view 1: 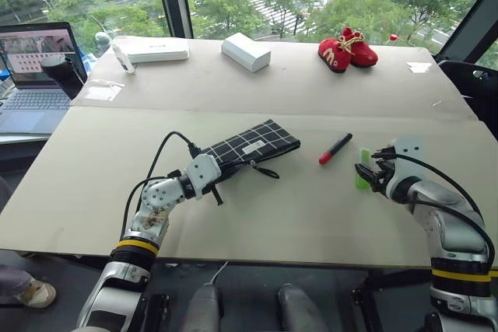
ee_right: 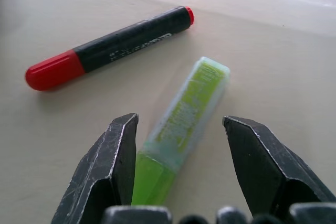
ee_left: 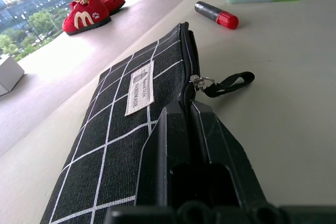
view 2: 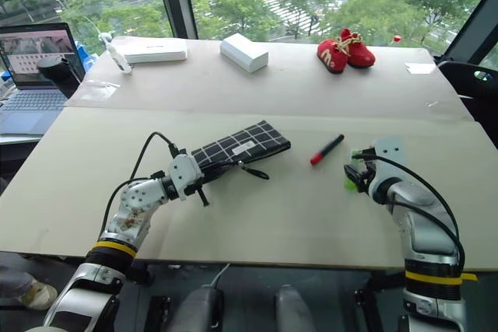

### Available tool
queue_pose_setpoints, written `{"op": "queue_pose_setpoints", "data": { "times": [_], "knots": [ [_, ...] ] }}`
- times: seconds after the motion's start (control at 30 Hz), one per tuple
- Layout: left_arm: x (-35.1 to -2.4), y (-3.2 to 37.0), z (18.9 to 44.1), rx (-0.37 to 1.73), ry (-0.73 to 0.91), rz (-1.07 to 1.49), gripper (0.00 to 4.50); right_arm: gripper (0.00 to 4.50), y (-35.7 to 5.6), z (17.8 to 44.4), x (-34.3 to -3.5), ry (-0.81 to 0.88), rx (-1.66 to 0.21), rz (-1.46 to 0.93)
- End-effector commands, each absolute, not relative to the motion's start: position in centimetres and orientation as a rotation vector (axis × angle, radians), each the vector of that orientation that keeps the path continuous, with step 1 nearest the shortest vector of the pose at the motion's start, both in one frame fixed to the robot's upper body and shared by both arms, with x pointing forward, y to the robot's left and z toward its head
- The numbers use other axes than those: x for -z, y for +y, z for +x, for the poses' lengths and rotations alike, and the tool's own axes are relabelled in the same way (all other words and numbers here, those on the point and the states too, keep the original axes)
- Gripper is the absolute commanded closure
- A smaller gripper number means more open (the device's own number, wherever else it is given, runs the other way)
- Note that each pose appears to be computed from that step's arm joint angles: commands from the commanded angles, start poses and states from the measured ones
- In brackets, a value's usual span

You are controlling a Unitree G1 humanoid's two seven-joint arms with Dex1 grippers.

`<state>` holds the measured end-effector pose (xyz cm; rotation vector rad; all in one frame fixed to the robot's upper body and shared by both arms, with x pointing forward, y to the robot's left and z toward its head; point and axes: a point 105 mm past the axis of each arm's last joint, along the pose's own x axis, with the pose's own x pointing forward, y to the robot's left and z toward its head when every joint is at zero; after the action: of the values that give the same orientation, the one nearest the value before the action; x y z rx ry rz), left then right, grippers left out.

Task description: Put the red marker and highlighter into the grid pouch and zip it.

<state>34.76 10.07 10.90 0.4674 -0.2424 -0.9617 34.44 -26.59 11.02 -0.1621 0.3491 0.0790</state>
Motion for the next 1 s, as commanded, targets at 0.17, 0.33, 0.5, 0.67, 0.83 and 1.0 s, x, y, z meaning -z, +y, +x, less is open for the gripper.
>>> {"op": "queue_pose_setpoints", "data": {
  "times": [0.17,0.33,0.5,0.67,0.83,1.0],
  "knots": [
    [-12.1,10.4,35.0,0.926,-0.293,0.476,4.50,1.60,-26.1,34.9,-9.6,0.354,-0.062,-0.150],
    [-12.1,10.5,34.9,0.920,-0.293,0.472,4.50,1.60,-26.4,34.7,-8.2,0.381,-0.039,-0.135],
    [-12.1,10.5,35.0,0.915,-0.293,0.472,4.50,1.60,-27.1,34.1,-6.8,0.418,-0.010,-0.156],
    [-12.3,10.6,35.0,0.914,-0.297,0.474,4.50,3.36,-27.9,33.6,-6.1,0.424,0.019,-0.154],
    [-12.4,10.8,35.0,0.913,-0.297,0.477,4.50,3.42,-29.1,33.6,-6.4,0.407,0.078,-0.161],
    [-12.7,11.1,34.9,0.914,-0.300,0.477,4.50,3.42,-30.1,34.9,-10.5,0.248,0.089,-0.205]
  ]
}}
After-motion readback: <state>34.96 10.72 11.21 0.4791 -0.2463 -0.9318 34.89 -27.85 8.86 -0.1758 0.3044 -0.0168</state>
